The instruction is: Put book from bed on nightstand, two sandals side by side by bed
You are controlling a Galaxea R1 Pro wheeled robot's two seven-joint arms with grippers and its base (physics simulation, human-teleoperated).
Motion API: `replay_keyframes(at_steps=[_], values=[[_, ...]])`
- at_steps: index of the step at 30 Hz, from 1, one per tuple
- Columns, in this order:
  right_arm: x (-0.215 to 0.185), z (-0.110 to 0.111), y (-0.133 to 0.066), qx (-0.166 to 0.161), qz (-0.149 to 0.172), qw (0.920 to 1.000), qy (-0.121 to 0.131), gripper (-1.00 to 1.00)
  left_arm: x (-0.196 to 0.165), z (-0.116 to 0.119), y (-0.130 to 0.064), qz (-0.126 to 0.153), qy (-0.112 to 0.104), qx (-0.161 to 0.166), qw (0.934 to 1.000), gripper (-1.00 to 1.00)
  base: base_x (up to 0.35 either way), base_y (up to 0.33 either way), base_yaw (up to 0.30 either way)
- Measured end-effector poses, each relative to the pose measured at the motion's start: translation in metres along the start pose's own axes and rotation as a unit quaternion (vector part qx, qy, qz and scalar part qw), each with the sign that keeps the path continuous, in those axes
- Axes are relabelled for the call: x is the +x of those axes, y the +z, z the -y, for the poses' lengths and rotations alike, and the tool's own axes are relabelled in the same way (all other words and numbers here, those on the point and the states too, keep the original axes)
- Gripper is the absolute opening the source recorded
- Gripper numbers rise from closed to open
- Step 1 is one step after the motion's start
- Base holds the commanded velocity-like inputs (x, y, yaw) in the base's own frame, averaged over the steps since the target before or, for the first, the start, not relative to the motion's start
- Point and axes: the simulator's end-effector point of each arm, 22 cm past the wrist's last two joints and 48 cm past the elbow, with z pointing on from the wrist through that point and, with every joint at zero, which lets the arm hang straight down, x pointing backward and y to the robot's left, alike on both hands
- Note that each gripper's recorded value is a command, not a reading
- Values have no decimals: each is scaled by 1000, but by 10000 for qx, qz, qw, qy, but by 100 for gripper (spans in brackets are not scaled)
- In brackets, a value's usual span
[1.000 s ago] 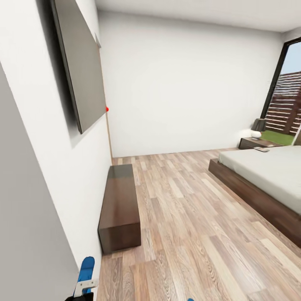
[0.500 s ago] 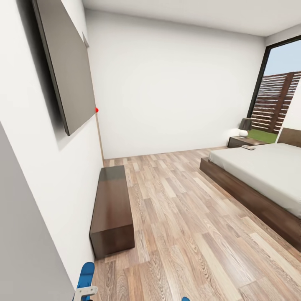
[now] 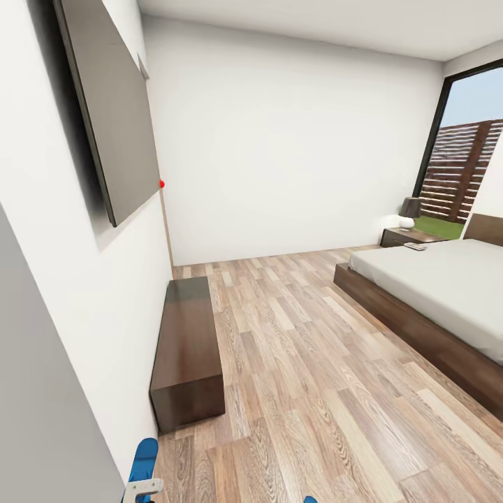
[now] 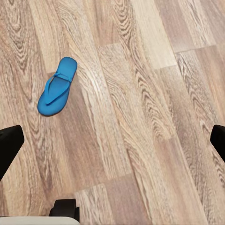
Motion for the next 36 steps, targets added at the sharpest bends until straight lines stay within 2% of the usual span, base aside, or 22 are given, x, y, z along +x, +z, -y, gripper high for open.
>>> replay_keyframes(at_steps=[36], values=[[8, -2, 0, -21, -83, 10000, 4, 100, 0, 0, 0, -2, 2, 0, 10000, -100, 0, 0, 0]])
